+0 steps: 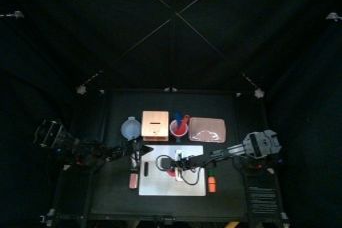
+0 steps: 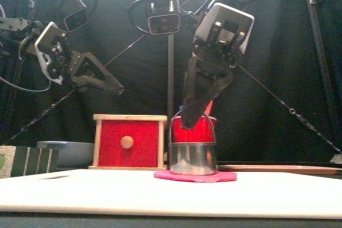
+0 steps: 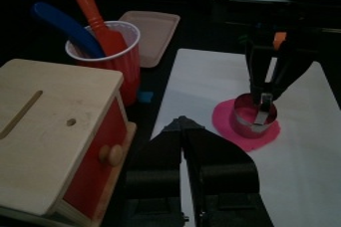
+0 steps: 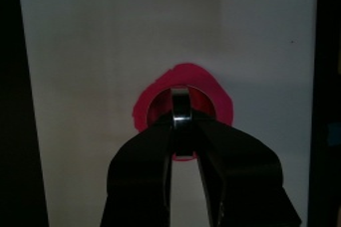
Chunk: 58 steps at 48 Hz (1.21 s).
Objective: Get the cutter from the drawer then cut the dough then place the extra dough in the bowl
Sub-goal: Cut the dough
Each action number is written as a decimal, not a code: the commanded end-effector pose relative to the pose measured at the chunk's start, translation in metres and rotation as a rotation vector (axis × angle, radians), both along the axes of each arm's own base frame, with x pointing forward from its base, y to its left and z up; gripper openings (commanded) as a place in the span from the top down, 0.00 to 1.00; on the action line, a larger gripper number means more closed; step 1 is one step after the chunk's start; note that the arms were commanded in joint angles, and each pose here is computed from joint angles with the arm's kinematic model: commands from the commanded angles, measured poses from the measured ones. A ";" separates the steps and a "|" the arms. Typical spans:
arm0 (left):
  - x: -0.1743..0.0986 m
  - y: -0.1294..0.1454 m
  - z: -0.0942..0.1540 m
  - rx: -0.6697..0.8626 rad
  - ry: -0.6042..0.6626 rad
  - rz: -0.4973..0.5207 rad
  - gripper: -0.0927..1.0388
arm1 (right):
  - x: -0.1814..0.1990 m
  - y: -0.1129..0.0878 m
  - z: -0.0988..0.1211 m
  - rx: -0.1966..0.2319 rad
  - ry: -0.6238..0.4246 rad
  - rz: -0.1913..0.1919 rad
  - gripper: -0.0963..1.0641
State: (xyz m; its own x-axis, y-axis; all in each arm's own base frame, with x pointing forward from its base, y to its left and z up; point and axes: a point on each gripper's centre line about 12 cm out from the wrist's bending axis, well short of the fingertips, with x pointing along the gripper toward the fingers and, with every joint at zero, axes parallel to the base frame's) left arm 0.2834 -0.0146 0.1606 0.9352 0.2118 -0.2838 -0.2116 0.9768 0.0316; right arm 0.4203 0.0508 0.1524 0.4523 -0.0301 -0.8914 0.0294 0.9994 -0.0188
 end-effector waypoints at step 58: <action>0.044 -0.020 0.021 0.046 -0.076 -0.084 0.44 | -0.075 -0.002 0.034 0.197 -0.757 0.140 0.25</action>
State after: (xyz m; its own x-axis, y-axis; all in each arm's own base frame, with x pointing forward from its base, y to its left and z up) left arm 0.3168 -0.0303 0.1735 0.9611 0.1520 -0.2308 -0.1404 0.9879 0.0658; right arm 0.3454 0.0516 0.1821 0.9066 0.1909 -0.3763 -0.1474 0.9789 0.1414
